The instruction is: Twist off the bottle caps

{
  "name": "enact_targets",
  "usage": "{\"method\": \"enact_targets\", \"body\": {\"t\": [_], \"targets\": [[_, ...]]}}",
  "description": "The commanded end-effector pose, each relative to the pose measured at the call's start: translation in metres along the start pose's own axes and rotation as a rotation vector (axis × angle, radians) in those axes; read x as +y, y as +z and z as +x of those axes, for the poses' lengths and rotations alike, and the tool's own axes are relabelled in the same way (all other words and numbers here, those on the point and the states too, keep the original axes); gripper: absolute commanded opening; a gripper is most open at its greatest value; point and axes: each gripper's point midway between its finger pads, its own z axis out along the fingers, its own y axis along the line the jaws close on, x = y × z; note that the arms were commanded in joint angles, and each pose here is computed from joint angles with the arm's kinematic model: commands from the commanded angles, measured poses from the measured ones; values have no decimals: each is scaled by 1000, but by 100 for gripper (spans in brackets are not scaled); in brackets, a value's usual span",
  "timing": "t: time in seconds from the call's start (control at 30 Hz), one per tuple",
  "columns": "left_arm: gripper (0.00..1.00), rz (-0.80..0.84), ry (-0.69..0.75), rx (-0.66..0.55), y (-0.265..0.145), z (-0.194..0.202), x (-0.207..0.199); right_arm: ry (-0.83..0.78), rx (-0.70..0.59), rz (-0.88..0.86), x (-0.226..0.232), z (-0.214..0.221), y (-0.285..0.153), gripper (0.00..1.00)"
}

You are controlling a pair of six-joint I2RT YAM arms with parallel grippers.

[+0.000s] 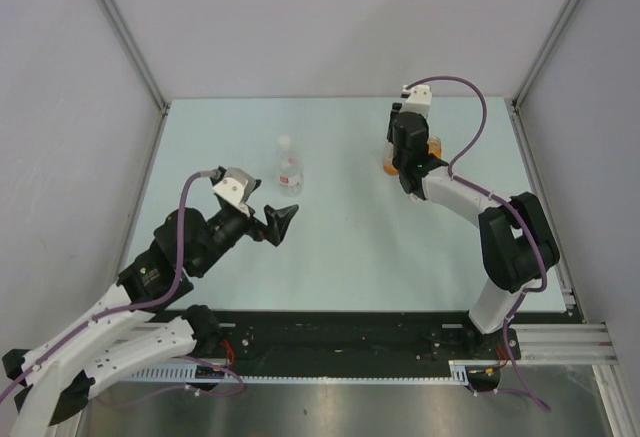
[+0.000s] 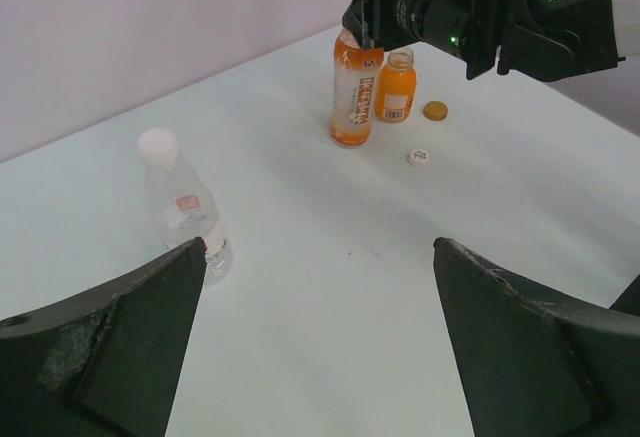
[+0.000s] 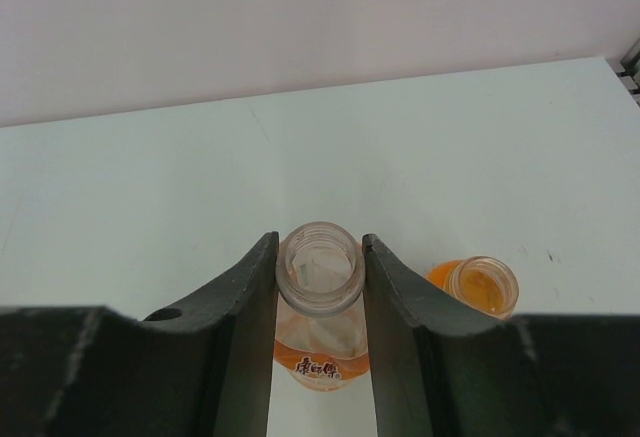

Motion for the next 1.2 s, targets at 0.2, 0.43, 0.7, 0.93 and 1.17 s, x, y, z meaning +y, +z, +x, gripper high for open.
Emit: {"method": "enact_targets", "body": {"t": [0.2,0.43,0.7,0.93,1.17], "targets": [[100,17,2,-25,5,-3,-4,40,3,4,3,-18,-1,68],[100,22,-3,-28,5,-3,-5,48,7,7,2,-23,-4,78],[100,23,-2,-22,6,-2,-5,47,13,-7,6,-26,-9,80],[100,24,-5,-22,6,-3,-5,77,27,-21,6,-35,-24,80],[100,27,-13,-23,6,-4,-6,81,107,11,-6,-37,-60,81]]}}
